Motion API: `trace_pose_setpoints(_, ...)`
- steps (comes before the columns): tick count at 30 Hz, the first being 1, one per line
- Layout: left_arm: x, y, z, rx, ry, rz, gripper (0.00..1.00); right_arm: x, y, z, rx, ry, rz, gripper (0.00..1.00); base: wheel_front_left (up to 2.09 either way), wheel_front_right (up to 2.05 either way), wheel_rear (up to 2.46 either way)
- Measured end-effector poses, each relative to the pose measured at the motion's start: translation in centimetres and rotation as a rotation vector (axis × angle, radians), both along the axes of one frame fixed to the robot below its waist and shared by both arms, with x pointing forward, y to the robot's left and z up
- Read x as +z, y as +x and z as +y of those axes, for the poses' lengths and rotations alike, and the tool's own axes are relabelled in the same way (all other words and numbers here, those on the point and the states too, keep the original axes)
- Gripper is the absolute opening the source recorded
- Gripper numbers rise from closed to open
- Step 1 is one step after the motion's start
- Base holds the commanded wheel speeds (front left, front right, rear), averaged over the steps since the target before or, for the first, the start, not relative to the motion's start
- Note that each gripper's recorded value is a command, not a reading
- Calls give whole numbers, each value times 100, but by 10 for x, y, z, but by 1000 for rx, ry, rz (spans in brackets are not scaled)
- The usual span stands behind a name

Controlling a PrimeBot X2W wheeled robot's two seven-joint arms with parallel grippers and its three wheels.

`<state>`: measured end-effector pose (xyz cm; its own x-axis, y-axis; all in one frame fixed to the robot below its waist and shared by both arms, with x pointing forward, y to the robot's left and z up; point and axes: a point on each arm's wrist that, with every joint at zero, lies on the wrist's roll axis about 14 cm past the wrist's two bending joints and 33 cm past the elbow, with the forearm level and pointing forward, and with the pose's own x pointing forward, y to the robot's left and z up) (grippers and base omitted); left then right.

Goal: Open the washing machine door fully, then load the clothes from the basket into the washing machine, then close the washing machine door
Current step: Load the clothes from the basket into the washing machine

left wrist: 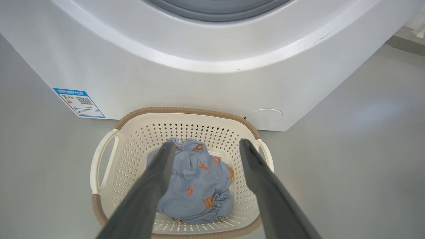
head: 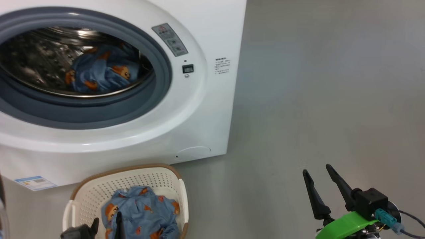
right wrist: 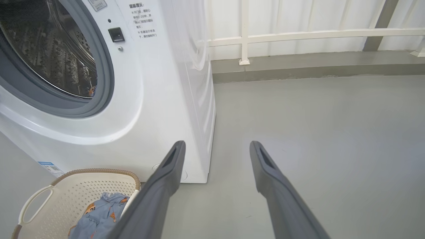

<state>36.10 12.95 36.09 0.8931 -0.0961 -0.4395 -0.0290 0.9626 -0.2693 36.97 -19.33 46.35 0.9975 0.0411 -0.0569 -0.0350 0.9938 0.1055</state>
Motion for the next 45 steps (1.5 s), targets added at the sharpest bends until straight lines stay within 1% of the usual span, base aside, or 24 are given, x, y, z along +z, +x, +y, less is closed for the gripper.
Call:
trace_pose_setpoints(5, -19, 15, -6, -60, 14, 66, 100, -5, 7, -7, -24, 0, 14, 100, 0, 0, 0)
trace_pose_setpoints(7, -27, 22, -7, -62, 8, 91, 100, -6, 10, -9, -32, 0, 16, 100, 0, 0, 0)
trace_pose_setpoints(11, -52, 25, -15, -108, 3, 193, 100, -8, 18, -12, -48, 3, 17, 100, 0, 0, 0)
trace_pose_setpoints(14, -77, 19, -18, -160, 20, 312, 100, -11, 25, -15, -58, 1, 25, 100, 0, 0, 0)
trace_pose_setpoints(18, -101, 22, -14, -180, 49, 420, 100, -21, 32, -18, -63, -12, 51, 100, 0, 0, 0)
trace_pose_setpoints(23, -124, 31, -16, -187, 39, 511, 100, -34, 43, -21, -68, -20, 80, 100, 0, 0, 0)
trace_pose_setpoints(30, -158, 31, -10, -189, 46, 640, 100, -52, 60, -15, -45, -26, 113, 100, 0, 0, 0)
trace_pose_setpoints(33, -169, 34, -11, -195, 36, 671, 100, -59, 67, -15, -42, -32, 126, 100, 0, 0, 0)
trace_pose_setpoints(36, -178, 41, -7, -170, 16, 687, 100, -68, 72, -15, -38, -37, 142, 100, 0, 0, 0)
trace_pose_setpoints(45, -207, 52, -11, -201, 9, 724, 100, -94, 84, -12, -22, -37, 190, 100, 0, 0, 0)
